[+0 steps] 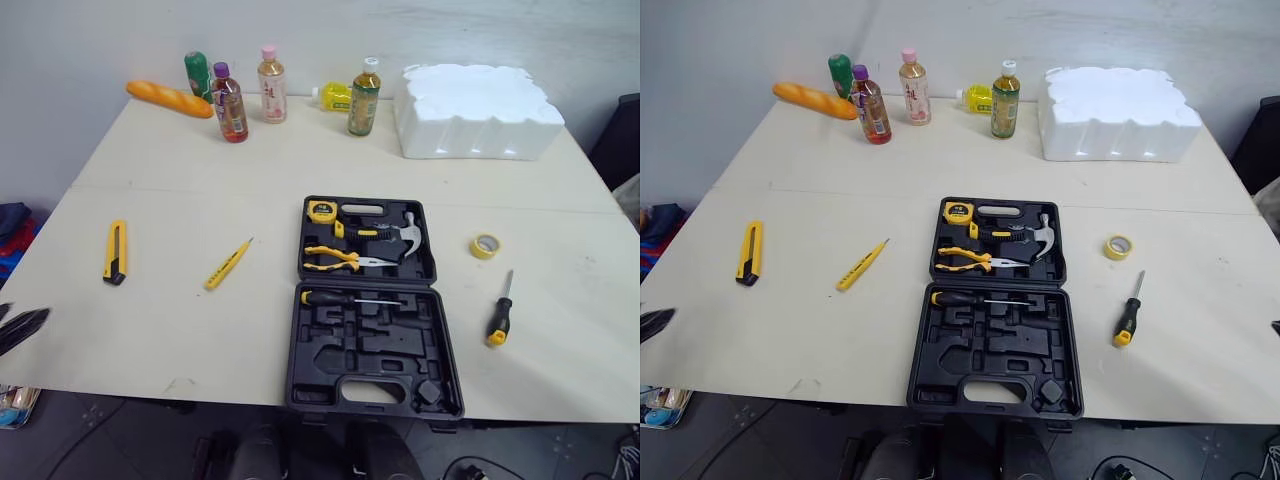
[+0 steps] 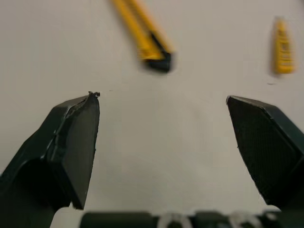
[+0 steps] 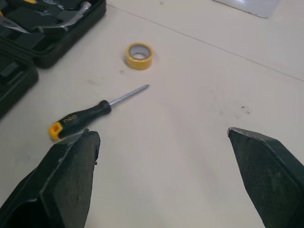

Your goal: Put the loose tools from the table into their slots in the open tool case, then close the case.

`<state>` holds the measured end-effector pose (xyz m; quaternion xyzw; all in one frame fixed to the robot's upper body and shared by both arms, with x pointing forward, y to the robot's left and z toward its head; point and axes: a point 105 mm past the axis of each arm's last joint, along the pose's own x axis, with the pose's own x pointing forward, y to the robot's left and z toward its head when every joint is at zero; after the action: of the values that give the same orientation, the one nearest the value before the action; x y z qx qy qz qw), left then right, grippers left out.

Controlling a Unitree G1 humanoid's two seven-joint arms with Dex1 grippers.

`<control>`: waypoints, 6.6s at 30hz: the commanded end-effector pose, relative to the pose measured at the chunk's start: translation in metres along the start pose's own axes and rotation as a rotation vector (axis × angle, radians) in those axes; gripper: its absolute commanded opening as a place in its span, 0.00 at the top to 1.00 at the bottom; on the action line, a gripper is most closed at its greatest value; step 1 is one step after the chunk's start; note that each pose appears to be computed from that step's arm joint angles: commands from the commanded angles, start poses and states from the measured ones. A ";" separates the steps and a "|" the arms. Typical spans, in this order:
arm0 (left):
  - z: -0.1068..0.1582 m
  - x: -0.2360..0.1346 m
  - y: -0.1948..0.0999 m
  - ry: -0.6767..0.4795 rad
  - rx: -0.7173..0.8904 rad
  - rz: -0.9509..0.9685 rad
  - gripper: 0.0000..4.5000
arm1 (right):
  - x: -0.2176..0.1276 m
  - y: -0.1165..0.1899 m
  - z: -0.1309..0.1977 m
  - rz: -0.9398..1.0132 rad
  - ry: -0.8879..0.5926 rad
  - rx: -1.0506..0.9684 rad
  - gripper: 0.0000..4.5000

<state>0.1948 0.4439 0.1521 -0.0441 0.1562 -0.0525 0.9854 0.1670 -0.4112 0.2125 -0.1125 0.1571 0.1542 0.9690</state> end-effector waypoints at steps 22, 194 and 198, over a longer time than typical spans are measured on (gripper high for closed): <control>0.080 0.063 -0.255 -0.053 0.408 -1.110 0.01 | 0.034 0.101 0.002 -0.041 -0.101 0.081 0.00; -0.010 -0.015 -0.011 -0.140 0.006 0.127 0.00 | 0.072 -0.017 0.020 -0.070 -0.053 -0.014 0.02; -0.010 0.008 -0.054 -0.069 0.089 -0.070 0.00 | 0.082 0.009 0.038 0.052 -0.119 -0.023 0.02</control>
<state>0.1777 0.4245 0.1303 -0.0579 0.1131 -0.0055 0.9919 0.2458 -0.3938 0.1927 -0.0968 0.1454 0.1428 0.9742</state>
